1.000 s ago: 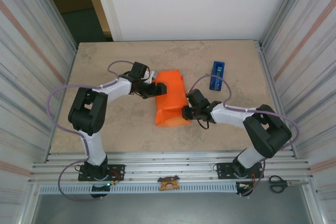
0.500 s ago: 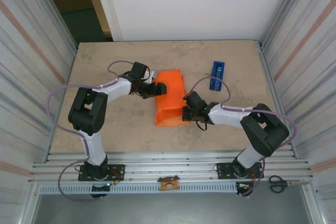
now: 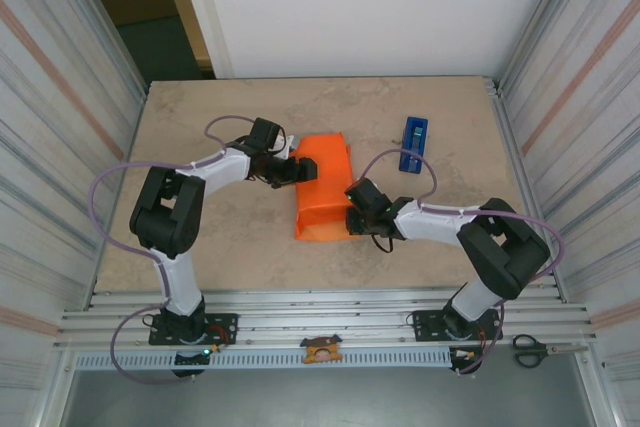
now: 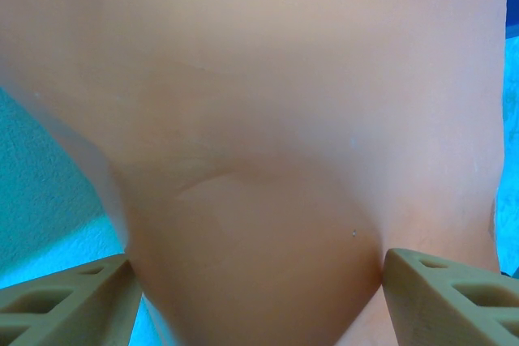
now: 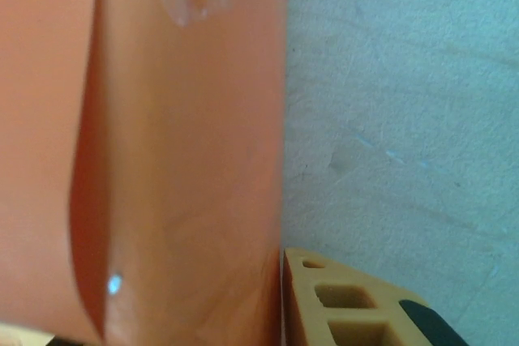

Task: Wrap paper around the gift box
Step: Fold the wrapping paper for the gift box.

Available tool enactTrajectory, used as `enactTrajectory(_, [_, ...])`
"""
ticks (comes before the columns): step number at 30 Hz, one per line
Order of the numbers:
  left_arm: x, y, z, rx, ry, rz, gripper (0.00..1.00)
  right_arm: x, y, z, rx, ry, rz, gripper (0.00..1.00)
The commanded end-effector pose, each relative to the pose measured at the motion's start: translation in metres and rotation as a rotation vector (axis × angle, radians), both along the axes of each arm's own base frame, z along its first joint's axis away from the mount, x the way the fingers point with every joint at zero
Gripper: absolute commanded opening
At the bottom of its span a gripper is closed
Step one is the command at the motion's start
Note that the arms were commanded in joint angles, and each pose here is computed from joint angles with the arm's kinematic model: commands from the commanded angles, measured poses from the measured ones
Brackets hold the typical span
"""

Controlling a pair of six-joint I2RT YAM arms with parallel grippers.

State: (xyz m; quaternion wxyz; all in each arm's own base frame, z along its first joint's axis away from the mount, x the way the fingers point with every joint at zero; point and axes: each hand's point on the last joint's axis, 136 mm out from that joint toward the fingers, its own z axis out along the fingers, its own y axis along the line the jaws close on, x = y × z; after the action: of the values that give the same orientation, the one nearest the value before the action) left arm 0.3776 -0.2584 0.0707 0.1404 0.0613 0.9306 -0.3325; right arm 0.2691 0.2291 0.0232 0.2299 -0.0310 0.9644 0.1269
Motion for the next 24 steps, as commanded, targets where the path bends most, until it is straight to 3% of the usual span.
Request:
enactTrajectory(1, [-0.003,0.001,-0.001,-0.002,0.030,-0.001,0.78,-0.005,-0.006,0.006,-0.008,0.001,-0.030,0.24])
enactTrajectory(3, [-0.003,0.002,-0.002,-0.001,0.033,0.001,0.78,-0.007,-0.006,0.005,0.003,-0.002,-0.032,0.22])
enactTrajectory(6, [-0.004,0.002,-0.002,-0.002,0.032,0.002,0.78,-0.007,-0.004,0.004,0.012,0.003,-0.030,0.08])
enactTrajectory(10, [-0.004,0.002,0.000,-0.005,0.030,0.003,0.78,-0.007,-0.004,0.001,0.011,0.007,-0.040,0.03])
enactTrajectory(12, [-0.004,0.002,0.000,-0.005,0.030,0.005,0.78,-0.007,-0.003,0.002,0.019,0.002,-0.037,0.04])
enactTrajectory(15, [-0.004,0.002,0.001,-0.004,0.028,0.005,0.78,-0.010,-0.001,0.007,0.017,-0.018,-0.021,0.15])
enactTrajectory(19, [-0.005,0.002,0.001,-0.005,0.025,0.006,0.78,-0.021,-0.003,0.002,-0.007,-0.001,-0.009,0.23])
enactTrajectory(24, [-0.004,0.002,0.000,-0.009,0.028,0.005,0.78,-0.027,-0.009,-0.007,-0.015,0.016,-0.028,0.07])
